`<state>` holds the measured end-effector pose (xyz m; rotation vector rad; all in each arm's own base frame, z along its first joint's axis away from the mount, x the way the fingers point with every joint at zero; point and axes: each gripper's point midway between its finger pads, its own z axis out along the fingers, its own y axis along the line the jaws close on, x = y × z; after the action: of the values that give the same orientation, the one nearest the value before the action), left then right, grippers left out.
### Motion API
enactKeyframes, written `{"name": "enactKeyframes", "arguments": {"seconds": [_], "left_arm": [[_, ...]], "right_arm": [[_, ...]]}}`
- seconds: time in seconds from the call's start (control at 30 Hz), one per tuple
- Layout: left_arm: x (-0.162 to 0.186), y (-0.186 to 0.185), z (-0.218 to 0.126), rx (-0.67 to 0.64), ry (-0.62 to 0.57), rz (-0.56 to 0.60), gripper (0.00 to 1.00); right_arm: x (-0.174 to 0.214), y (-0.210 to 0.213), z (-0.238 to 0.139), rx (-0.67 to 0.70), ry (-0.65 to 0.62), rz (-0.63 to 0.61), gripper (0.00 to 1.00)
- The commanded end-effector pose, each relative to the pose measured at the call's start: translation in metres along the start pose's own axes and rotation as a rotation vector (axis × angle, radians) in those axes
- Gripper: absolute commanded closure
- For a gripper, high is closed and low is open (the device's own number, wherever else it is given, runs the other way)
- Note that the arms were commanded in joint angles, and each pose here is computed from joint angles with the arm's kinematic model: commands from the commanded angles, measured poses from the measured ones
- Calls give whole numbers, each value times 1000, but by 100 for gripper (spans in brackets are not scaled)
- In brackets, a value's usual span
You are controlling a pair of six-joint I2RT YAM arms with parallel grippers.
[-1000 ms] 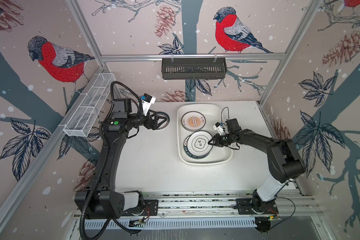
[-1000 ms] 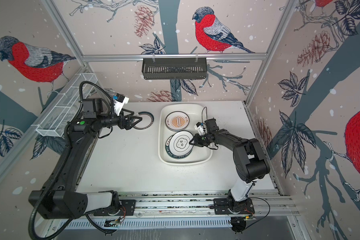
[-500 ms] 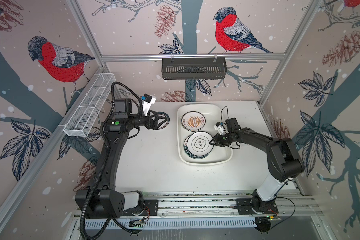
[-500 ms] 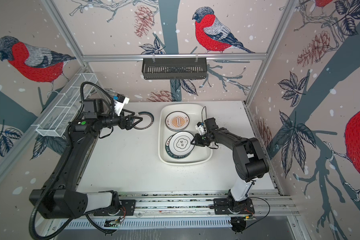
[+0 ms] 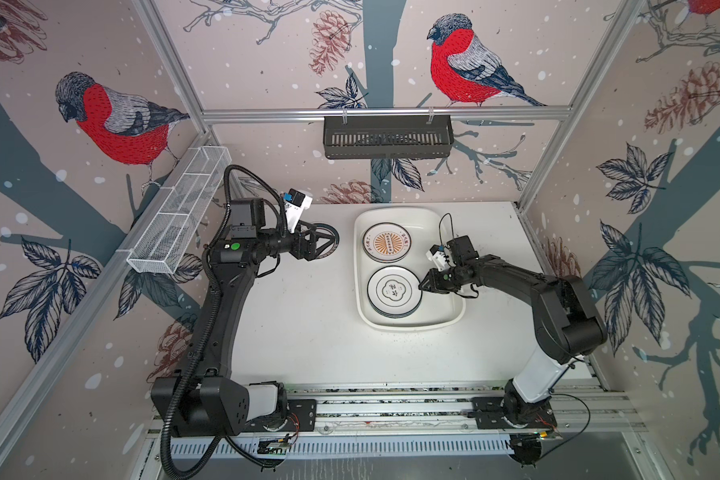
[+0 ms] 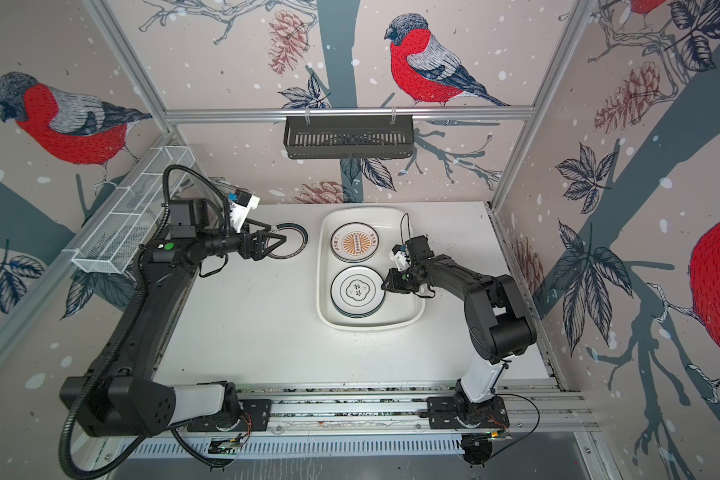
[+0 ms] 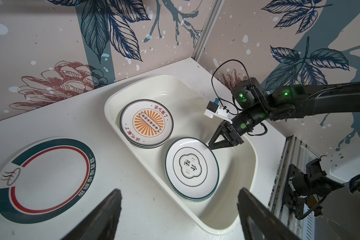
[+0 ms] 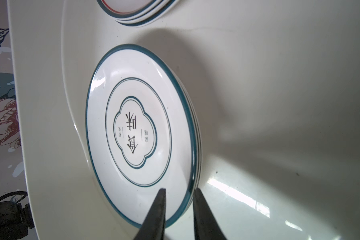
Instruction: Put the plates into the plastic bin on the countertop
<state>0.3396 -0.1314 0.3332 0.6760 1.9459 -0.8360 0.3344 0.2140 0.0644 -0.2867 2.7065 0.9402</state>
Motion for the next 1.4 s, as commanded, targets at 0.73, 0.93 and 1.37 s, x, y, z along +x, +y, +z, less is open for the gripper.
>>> {"name": "enactKeyframes", "arguments": {"seconds": [0.73,0.93,1.37], "left_arm": [[86,143,43,-494,-24,-452,9],[101,187,44,-664,-45,-494,8],[148,272,53,-729,127,-681,15]], "right_arm": [[-33,59,-84,-45,-322,-79,76],[-26,67,-106,-45,-377,-99,77],[-18,68,-113,-73,-433,-92,78]]}}
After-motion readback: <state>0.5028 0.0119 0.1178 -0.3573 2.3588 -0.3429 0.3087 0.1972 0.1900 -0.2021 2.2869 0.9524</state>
